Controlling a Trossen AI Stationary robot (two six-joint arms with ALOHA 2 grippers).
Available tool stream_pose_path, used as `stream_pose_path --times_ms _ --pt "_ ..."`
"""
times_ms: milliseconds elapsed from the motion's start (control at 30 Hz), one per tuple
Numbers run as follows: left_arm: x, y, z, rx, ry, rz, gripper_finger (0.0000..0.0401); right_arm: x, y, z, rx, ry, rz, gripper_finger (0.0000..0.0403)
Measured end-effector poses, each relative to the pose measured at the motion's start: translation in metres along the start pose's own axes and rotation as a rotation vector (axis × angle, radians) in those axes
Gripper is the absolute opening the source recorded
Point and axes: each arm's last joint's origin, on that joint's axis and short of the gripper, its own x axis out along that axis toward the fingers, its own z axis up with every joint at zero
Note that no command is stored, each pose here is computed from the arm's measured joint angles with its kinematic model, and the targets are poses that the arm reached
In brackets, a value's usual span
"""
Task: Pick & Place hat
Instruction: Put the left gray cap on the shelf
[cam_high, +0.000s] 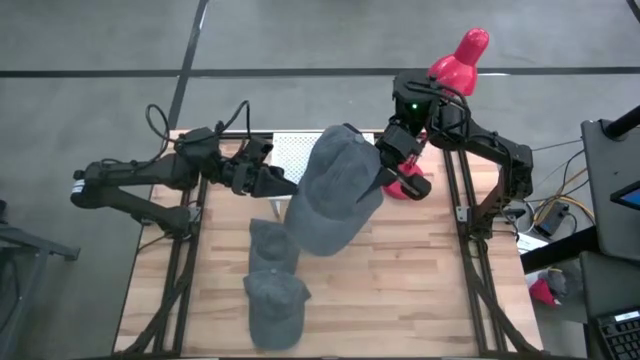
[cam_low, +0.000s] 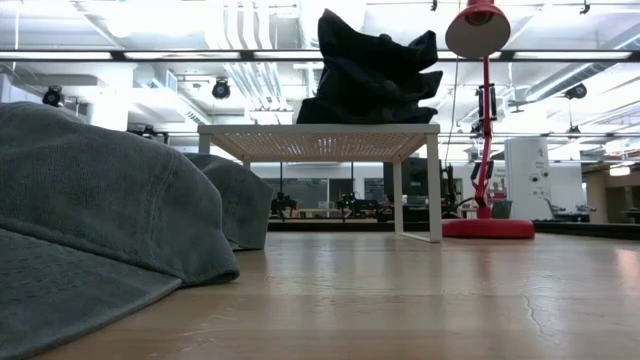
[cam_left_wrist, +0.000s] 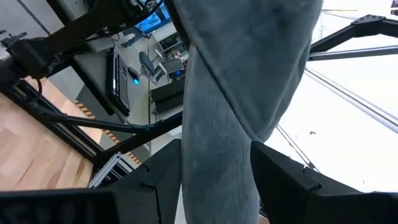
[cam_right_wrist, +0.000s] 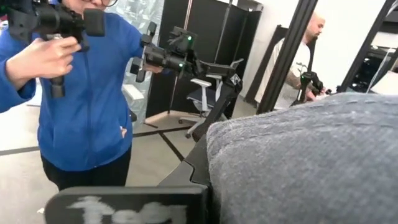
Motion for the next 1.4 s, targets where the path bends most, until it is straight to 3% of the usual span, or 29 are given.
stream_pose_path --times_ms 233,433,800,1033,1400 --pt "0.011 0.010 -0.001 -0.030 0.032 0.008 0.0181 0.001 -0.002 -0.002 -0.015 0.002 0.000 0.0008" --pt "0.021 0.011 0.002 -0.016 0.052 -0.094 0.0181 0.001 -0.007 -0.012 0.031 0.022 -0.005 0.0008" --pt "0.014 0.002 0.006 0.013 0.026 -0.128 0.0181 0.000 -0.010 -0.028 0.165 0.082 -0.013 0.0008" --pt "0.011 -0.001 0.005 0.020 0.071 -0.155 0.0181 -0.006 -0.012 -0.031 0.188 0.110 -0.071 0.0008" --pt "0.010 0.009 0.004 0.024 0.099 -0.073 0.0181 -0.006 -0.015 -0.029 0.154 0.106 -0.102 0.0008"
